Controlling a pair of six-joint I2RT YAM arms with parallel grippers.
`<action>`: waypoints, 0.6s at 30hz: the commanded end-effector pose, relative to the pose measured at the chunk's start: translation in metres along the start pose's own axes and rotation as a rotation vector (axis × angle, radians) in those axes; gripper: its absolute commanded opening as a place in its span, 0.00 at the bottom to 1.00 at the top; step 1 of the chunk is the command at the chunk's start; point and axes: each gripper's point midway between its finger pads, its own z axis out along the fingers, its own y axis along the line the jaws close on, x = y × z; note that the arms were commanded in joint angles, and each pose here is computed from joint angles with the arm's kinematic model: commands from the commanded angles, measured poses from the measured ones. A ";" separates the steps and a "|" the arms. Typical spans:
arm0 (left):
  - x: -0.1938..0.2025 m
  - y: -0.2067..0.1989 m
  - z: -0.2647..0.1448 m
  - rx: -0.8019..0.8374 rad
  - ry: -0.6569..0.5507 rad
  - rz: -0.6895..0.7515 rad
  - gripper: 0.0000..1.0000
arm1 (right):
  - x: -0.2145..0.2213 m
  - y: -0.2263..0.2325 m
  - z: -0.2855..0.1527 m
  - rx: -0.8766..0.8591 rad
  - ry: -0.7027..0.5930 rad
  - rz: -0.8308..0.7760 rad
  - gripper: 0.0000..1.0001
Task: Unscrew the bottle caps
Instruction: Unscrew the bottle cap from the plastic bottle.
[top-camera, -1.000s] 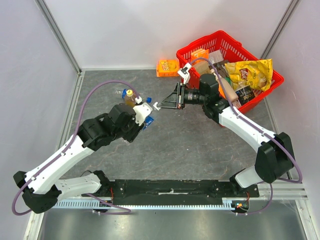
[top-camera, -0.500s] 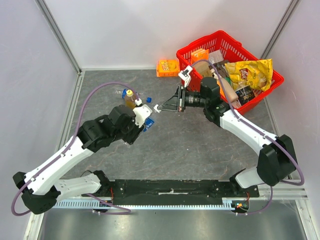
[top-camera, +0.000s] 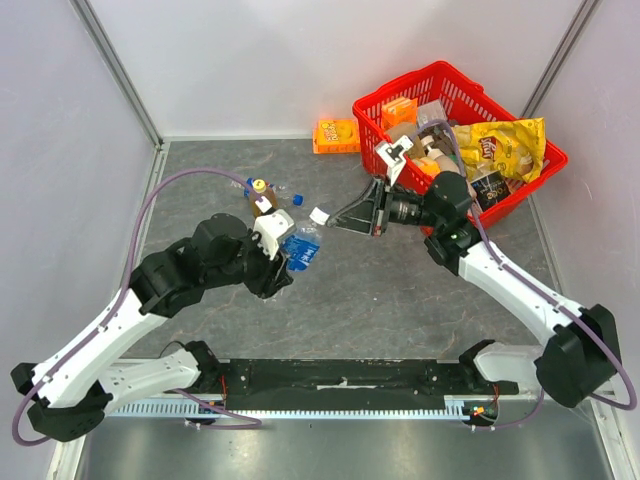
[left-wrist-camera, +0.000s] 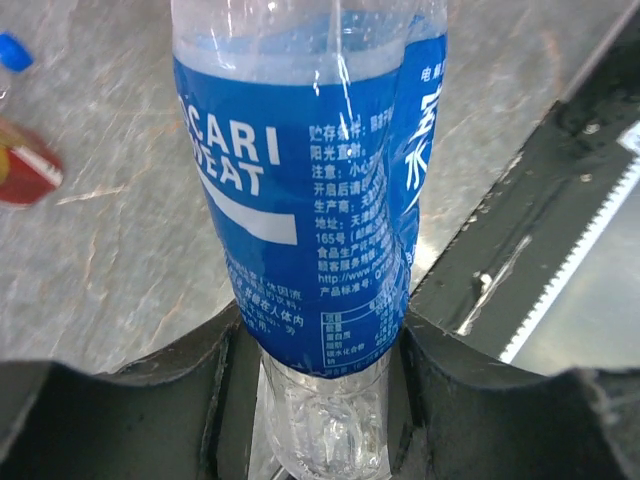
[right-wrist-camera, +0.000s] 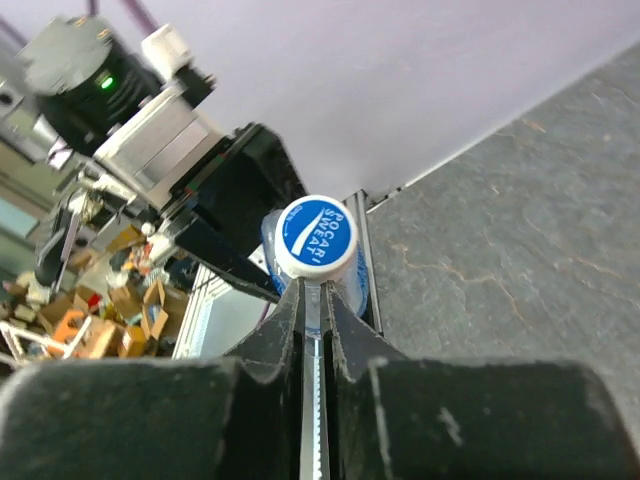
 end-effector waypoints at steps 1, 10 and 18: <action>-0.037 -0.040 -0.009 0.212 -0.155 -0.023 0.25 | 0.001 0.040 -0.005 -0.142 -0.007 -0.179 0.00; -0.028 -0.022 -0.019 0.098 -0.154 -0.064 0.24 | -0.020 0.054 -0.021 -0.015 -0.023 -0.207 0.11; -0.012 -0.007 -0.018 0.014 -0.120 -0.078 0.24 | -0.041 0.060 -0.024 0.064 -0.082 -0.182 0.80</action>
